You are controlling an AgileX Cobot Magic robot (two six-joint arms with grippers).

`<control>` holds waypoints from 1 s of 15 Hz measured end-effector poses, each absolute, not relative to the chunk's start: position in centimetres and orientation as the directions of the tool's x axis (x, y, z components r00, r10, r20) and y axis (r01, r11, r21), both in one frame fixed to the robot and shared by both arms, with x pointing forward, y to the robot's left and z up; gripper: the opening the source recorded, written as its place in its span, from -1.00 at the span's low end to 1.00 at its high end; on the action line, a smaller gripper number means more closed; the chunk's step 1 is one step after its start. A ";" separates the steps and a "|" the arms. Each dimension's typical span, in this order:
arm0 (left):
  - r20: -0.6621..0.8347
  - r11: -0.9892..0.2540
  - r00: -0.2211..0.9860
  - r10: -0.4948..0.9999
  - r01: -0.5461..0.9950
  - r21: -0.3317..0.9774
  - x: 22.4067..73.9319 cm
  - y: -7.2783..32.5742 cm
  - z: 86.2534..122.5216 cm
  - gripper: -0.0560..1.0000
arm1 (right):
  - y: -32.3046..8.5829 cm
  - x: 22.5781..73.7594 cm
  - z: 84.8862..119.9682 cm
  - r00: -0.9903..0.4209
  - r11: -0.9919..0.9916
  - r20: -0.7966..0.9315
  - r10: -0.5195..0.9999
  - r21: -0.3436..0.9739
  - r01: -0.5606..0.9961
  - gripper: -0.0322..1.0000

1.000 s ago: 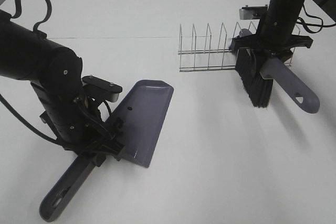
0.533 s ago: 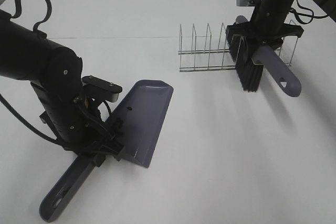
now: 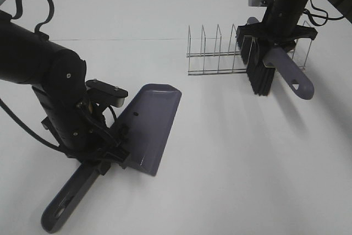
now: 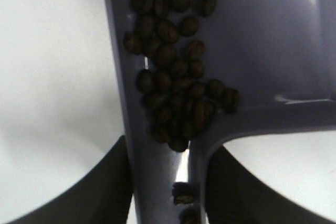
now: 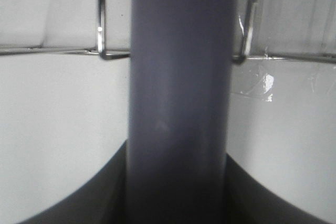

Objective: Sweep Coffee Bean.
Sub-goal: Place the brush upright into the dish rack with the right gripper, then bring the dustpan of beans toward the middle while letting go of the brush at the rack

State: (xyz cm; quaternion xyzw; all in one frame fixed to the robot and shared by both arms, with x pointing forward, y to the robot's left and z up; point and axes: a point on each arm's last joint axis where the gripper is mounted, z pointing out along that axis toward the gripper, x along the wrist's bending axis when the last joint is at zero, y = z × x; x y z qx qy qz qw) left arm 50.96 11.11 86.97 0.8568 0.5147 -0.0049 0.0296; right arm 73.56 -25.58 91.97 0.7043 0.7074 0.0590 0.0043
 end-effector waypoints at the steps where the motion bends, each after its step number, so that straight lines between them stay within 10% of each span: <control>1: -0.039 -0.467 0.468 0.883 0.883 0.046 51.0 11.1 87.0 -0.27 | -25.5 73.6 92.0 -0.004 -0.004 0.090 0.996 0.088 0.996 -0.32; 5: -0.056 -0.447 0.448 0.892 0.894 0.039 50.9 11.0 87.0 -0.27 | -24.8 74.0 93.2 0.031 -0.052 0.163 0.986 0.123 0.991 0.13; 15: -0.079 -0.348 0.351 0.933 0.936 0.048 50.9 10.8 87.0 -0.27 | -25.3 72.5 102.5 0.000 -0.046 0.145 0.989 0.313 0.949 0.17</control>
